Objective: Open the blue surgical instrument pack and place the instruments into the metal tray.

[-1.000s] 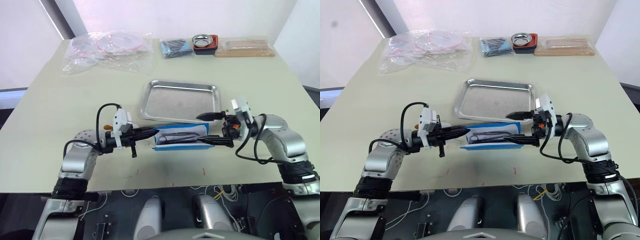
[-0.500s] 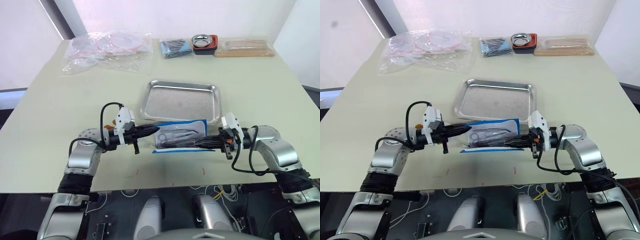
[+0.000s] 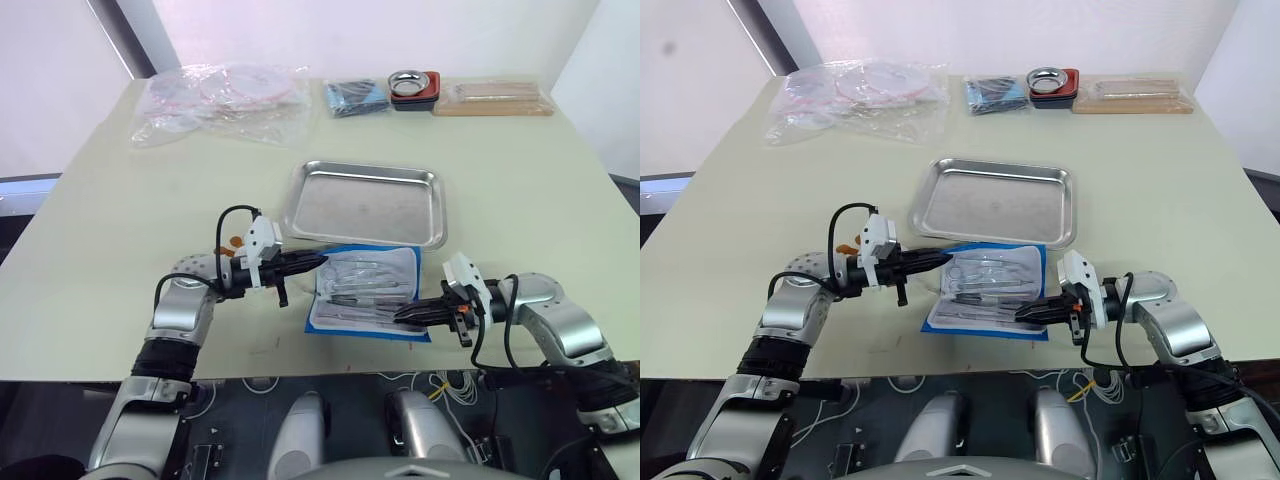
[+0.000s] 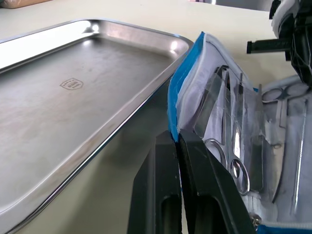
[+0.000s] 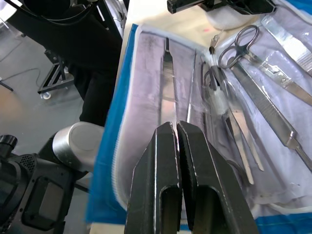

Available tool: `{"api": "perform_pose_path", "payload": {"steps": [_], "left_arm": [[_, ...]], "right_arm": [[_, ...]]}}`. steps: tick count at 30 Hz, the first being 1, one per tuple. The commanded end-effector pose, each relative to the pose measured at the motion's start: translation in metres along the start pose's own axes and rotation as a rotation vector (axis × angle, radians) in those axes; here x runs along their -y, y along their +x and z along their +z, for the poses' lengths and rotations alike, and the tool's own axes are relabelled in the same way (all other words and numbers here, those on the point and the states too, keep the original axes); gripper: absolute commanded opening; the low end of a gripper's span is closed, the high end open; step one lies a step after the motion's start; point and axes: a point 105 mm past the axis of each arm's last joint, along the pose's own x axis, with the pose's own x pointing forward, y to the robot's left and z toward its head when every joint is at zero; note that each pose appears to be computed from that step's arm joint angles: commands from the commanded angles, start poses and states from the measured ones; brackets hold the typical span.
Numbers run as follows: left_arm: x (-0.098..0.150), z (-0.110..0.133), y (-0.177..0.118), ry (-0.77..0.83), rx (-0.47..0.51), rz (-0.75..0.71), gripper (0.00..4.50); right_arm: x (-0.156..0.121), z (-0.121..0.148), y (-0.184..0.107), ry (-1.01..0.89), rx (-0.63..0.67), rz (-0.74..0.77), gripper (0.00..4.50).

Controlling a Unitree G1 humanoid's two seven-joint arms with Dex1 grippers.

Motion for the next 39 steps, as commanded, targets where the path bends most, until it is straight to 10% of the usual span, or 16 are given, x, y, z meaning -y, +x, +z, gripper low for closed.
{"api": "perform_pose_path", "payload": {"steps": [1,33,39], "left_arm": [[0.007,-0.022,0.004,-0.020,-0.091,-0.041,0.00],[-0.003,-0.038,-0.006,-0.126,-0.138,0.075,0.00],[-0.004,-0.036,-0.007,-0.129,-0.131,0.091,2.09]], "right_arm": [[-0.010,-0.007,-0.001,0.002,-0.020,0.015,0.13],[-0.020,-0.036,0.000,0.000,-0.085,0.009,0.13],[-0.019,-0.035,0.000,-0.028,-0.085,-0.003,2.17]]}}
